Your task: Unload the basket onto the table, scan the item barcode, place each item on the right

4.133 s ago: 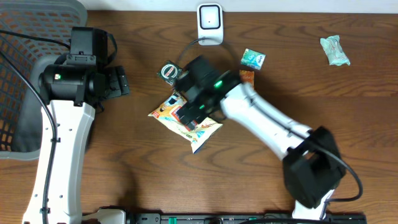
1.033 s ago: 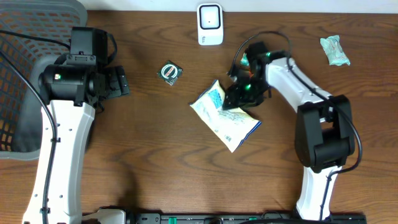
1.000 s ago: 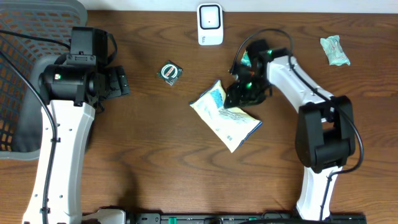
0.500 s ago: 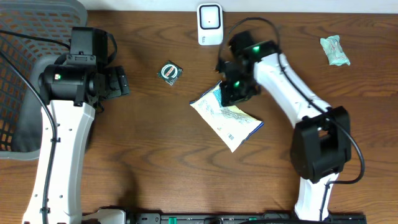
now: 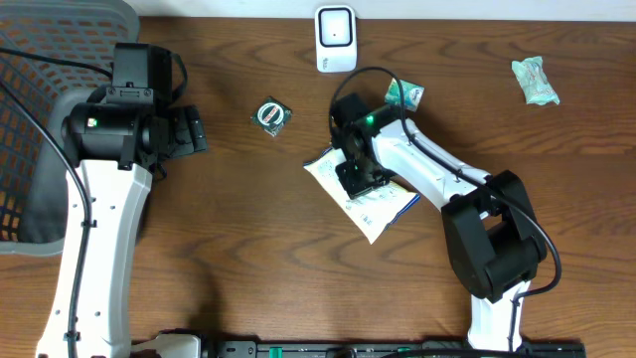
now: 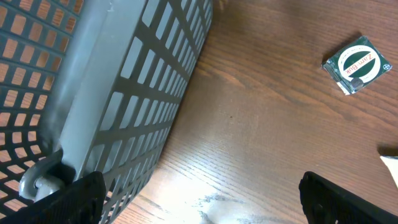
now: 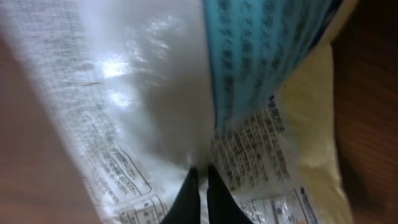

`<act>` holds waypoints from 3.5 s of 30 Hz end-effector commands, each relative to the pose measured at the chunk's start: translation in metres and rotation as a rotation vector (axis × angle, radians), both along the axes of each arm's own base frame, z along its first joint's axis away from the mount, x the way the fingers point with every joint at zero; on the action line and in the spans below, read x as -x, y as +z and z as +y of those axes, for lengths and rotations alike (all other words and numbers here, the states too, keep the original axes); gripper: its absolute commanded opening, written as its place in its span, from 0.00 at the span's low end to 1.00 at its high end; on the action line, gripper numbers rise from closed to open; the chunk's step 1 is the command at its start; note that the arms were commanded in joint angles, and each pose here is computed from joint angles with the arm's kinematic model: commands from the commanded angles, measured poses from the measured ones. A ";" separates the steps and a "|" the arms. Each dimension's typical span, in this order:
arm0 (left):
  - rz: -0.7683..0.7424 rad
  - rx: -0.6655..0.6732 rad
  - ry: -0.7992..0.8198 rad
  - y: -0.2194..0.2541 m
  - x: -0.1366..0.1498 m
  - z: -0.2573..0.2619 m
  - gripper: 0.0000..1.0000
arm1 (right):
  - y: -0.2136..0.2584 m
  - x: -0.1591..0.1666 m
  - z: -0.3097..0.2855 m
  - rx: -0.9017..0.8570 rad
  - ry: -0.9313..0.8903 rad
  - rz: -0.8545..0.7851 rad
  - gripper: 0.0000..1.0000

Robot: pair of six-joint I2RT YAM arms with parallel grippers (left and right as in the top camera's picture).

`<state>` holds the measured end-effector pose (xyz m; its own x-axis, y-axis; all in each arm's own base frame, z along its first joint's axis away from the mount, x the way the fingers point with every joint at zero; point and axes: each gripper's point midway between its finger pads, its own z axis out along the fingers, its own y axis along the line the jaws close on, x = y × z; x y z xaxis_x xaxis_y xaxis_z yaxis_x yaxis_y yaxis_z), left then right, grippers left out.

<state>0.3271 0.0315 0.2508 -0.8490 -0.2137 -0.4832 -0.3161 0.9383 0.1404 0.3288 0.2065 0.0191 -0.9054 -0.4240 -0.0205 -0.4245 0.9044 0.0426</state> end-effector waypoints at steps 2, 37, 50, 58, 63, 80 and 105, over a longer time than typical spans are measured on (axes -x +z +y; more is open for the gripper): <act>-0.015 -0.012 0.018 0.006 0.001 0.005 0.98 | -0.014 0.007 -0.029 0.107 -0.082 -0.003 0.01; -0.015 -0.011 0.018 0.006 0.001 0.004 0.98 | 0.016 -0.067 0.050 -0.187 -0.113 -0.279 0.03; -0.015 -0.012 0.018 0.006 0.001 0.005 0.98 | 0.085 -0.030 0.018 -0.030 -0.005 -0.077 0.01; -0.015 -0.012 0.018 0.006 0.001 0.005 0.98 | 0.044 0.018 -0.021 0.153 0.005 0.092 0.01; -0.015 -0.012 0.018 0.006 0.001 0.005 0.98 | 0.002 0.043 -0.045 0.221 0.003 0.157 0.01; -0.015 -0.012 0.018 0.006 0.001 0.005 0.98 | 0.047 0.036 -0.047 0.239 -0.041 0.144 0.04; -0.015 -0.012 0.018 0.006 0.001 0.005 0.98 | 0.018 0.010 -0.029 -0.470 -0.023 0.231 0.99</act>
<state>0.3269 0.0316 0.2507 -0.8493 -0.2140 -0.4826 -0.3163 0.9382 0.1405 0.3344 0.1585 0.0349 -0.9304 -0.3659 0.0198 -0.3257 0.8504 0.4132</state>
